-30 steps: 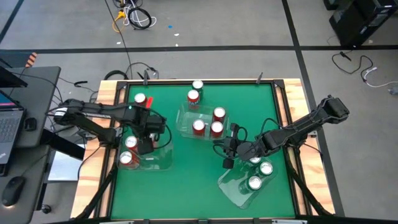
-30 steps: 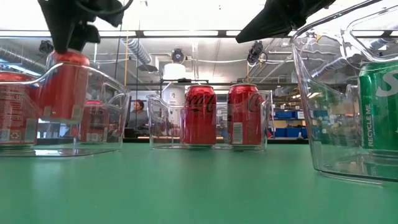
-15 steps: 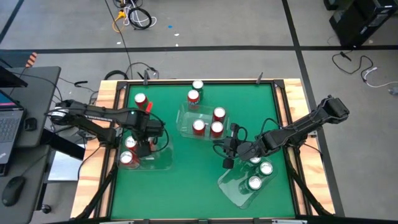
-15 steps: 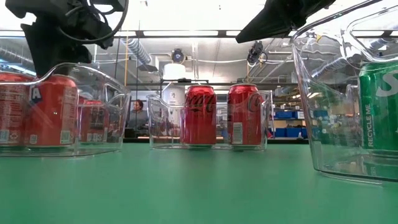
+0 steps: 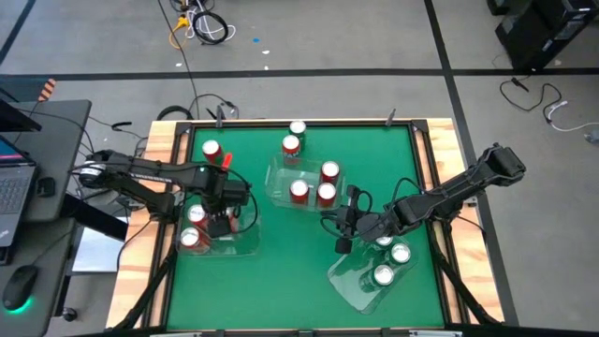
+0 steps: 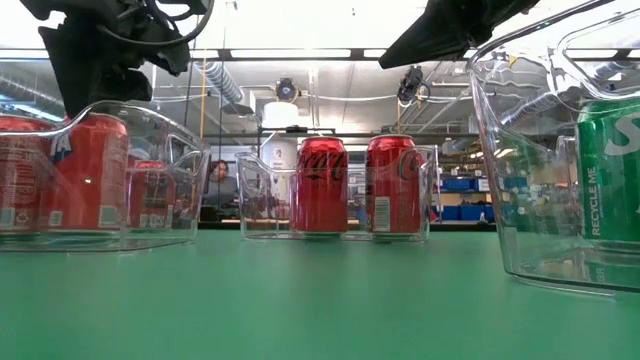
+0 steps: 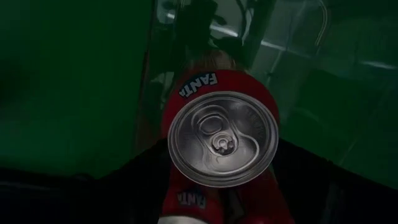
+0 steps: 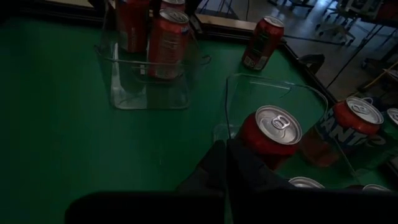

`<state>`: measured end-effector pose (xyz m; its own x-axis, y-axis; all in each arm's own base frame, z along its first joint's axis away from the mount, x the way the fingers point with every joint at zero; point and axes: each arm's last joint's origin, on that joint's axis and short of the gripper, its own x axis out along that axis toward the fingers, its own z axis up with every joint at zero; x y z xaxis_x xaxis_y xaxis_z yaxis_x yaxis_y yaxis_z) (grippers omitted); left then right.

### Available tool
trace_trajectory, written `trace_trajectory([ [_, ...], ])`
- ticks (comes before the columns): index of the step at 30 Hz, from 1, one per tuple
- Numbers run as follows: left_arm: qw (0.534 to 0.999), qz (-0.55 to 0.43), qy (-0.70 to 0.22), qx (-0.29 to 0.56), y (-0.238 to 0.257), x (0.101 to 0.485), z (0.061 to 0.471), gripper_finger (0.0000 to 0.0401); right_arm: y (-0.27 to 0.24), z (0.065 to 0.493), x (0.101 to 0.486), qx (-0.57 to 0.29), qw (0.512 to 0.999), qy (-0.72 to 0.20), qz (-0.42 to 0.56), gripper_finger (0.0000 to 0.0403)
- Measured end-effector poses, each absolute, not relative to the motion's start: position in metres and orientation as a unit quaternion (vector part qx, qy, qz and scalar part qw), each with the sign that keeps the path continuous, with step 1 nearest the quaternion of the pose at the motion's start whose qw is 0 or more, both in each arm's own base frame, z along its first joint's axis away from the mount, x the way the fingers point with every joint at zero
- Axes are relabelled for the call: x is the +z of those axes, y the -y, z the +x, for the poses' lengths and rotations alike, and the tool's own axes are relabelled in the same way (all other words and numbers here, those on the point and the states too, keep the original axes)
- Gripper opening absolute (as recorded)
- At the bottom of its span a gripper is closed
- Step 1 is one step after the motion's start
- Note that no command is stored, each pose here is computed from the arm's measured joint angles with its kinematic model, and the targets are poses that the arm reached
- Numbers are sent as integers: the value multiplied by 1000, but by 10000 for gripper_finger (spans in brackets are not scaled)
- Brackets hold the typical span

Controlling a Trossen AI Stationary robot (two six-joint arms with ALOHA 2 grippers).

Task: Sort soda cans
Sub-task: Put the bottom red soda can into the bottom left transparent bin

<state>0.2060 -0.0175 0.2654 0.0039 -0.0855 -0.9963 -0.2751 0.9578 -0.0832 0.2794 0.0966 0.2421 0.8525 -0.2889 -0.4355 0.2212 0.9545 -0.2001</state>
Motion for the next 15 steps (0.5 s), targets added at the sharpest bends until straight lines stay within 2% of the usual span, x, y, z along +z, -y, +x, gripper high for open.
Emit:
trace_trajectory([
  [15, 700, -126, -701, 61, 18, 266, 206, 271, -97, 279, 242, -133, 960, -237, -72, 0],
])
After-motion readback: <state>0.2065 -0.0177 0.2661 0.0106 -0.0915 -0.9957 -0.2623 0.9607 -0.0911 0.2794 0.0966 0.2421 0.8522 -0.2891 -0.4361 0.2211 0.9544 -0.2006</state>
